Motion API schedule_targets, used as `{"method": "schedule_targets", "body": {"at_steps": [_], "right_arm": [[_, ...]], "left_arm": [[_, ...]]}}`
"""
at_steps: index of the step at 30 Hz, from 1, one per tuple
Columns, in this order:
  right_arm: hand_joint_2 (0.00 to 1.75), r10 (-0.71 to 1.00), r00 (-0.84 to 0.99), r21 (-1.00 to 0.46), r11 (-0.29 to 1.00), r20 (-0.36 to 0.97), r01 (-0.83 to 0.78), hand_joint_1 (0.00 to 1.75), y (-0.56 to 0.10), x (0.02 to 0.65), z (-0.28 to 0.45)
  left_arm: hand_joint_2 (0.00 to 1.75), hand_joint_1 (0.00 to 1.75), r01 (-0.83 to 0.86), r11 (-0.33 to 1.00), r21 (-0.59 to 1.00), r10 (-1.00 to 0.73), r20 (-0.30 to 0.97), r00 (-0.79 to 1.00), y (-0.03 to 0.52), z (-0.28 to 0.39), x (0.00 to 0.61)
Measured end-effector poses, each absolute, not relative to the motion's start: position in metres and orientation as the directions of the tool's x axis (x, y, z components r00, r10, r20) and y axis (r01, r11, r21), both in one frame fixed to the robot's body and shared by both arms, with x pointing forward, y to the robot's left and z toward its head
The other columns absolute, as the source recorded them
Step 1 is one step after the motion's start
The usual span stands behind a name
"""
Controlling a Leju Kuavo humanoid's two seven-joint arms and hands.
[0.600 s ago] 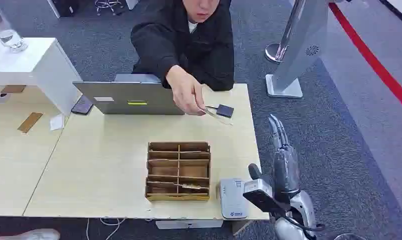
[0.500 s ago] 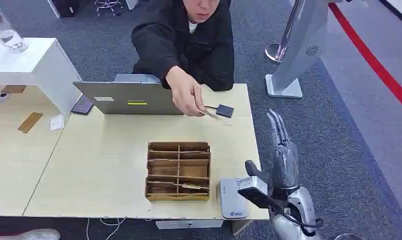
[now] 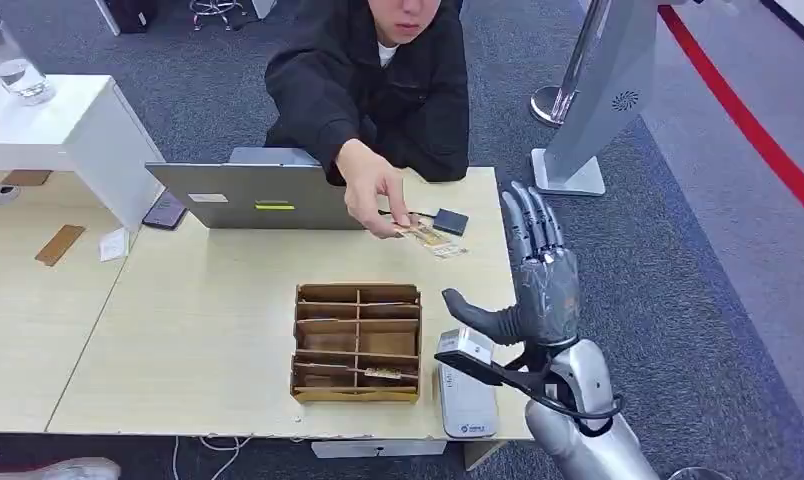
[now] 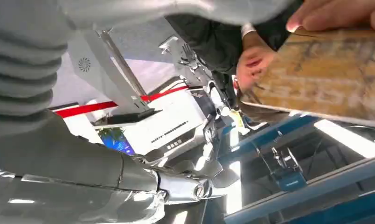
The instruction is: Pass the card to the sensor for recognition and then transmit it.
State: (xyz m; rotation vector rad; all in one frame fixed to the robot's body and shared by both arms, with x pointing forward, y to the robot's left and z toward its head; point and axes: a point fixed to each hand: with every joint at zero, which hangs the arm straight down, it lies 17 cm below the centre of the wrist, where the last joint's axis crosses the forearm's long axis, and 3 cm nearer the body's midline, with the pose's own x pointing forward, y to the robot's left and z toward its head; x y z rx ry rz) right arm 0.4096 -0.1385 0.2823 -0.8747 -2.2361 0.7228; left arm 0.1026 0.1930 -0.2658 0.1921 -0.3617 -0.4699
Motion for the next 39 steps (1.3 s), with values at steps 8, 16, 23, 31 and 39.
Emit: {"method": "schedule_targets", "body": {"at_steps": [8, 16, 23, 31, 39], "right_arm": [[1.75, 0.798, -0.547, -0.710, 0.537, 0.251, 0.457, 0.00, -0.132, 0.417, 0.285], [1.75, 0.838, -0.522, -0.732, 0.455, 0.160, 0.507, 0.00, -0.124, 0.420, 0.284], [1.75, 0.837, -0.525, -0.741, 0.448, 0.153, 0.500, 0.00, -0.120, 0.423, 0.280], [1.75, 0.836, -0.528, -0.744, 0.448, 0.151, 0.497, 0.00, -0.118, 0.423, 0.279], [1.75, 0.842, -0.521, -0.743, 0.437, 0.141, 0.506, 0.00, -0.117, 0.423, 0.279]], "left_arm": [[0.00, 0.00, 0.410, 0.874, 0.262, -0.476, 0.288, 0.831, 0.193, -0.266, 0.101], [0.00, 0.00, 0.409, 0.875, 0.261, -0.474, 0.284, 0.833, 0.194, -0.266, 0.101], [0.00, 0.00, 0.409, 0.874, 0.261, -0.474, 0.284, 0.833, 0.193, -0.266, 0.101], [0.00, 0.00, 0.409, 0.874, 0.261, -0.475, 0.284, 0.833, 0.194, -0.266, 0.101], [0.00, 0.00, 0.408, 0.875, 0.261, -0.474, 0.284, 0.834, 0.194, -0.266, 0.101]]}}
